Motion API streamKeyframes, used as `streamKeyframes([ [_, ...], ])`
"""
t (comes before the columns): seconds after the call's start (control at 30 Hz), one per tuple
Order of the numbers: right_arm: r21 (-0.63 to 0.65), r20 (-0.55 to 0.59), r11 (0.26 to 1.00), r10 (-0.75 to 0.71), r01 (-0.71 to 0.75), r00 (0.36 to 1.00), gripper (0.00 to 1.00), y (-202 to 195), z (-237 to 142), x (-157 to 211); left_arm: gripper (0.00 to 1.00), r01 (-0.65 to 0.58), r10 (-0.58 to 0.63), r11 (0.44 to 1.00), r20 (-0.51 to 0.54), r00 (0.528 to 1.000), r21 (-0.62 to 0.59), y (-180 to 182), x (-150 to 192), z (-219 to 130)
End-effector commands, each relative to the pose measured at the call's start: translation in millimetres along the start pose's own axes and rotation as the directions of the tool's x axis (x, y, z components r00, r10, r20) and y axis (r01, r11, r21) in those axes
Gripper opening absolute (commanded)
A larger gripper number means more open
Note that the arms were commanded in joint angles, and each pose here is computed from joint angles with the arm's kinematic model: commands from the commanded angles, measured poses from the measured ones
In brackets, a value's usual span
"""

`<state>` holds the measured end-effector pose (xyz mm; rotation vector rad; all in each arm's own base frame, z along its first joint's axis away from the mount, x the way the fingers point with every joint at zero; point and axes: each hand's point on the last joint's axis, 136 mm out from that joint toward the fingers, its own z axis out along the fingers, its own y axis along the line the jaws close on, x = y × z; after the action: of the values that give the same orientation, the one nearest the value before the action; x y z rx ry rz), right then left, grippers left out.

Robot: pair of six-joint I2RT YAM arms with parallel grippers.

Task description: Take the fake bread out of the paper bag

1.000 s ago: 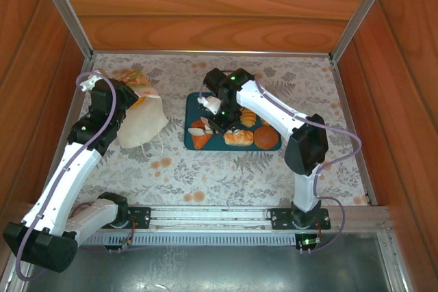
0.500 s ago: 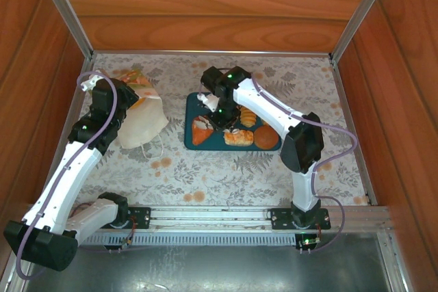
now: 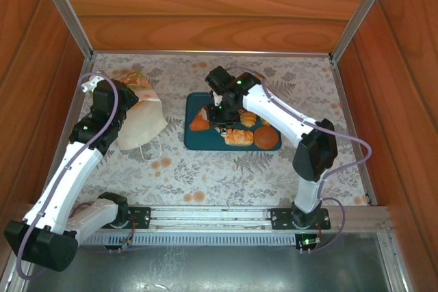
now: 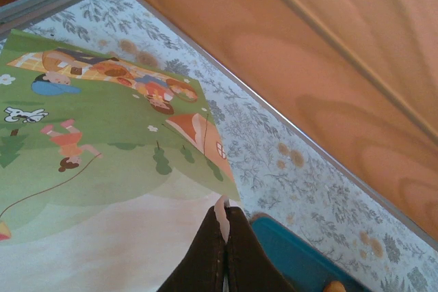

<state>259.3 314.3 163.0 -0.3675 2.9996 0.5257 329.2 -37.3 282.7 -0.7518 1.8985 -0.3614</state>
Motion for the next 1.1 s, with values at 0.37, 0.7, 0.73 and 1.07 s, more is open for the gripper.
streamKeyframes([
  [0.37,-0.187,-0.006,0.97,0.159,-0.157,0.987,0.22,41,-1,27,0.0,0.016,-0.016,1.0,-0.009,1.0,-0.007,14,3,2],
  [0.7,-0.156,0.017,0.955,0.259,-0.253,0.966,0.21,22,3,39,0.0,0.022,-0.022,1.0,-0.013,1.0,0.0,14,4,2],
  [0.73,-0.146,0.023,0.954,0.267,-0.261,0.963,0.21,21,3,38,0.0,0.023,-0.023,1.0,-0.015,1.0,-0.001,14,4,2],
  [1.07,-0.038,-0.008,0.972,0.231,-0.231,0.973,0.26,11,20,42,0.0,0.024,-0.024,1.0,-0.016,1.0,0.002,14,4,2],
])
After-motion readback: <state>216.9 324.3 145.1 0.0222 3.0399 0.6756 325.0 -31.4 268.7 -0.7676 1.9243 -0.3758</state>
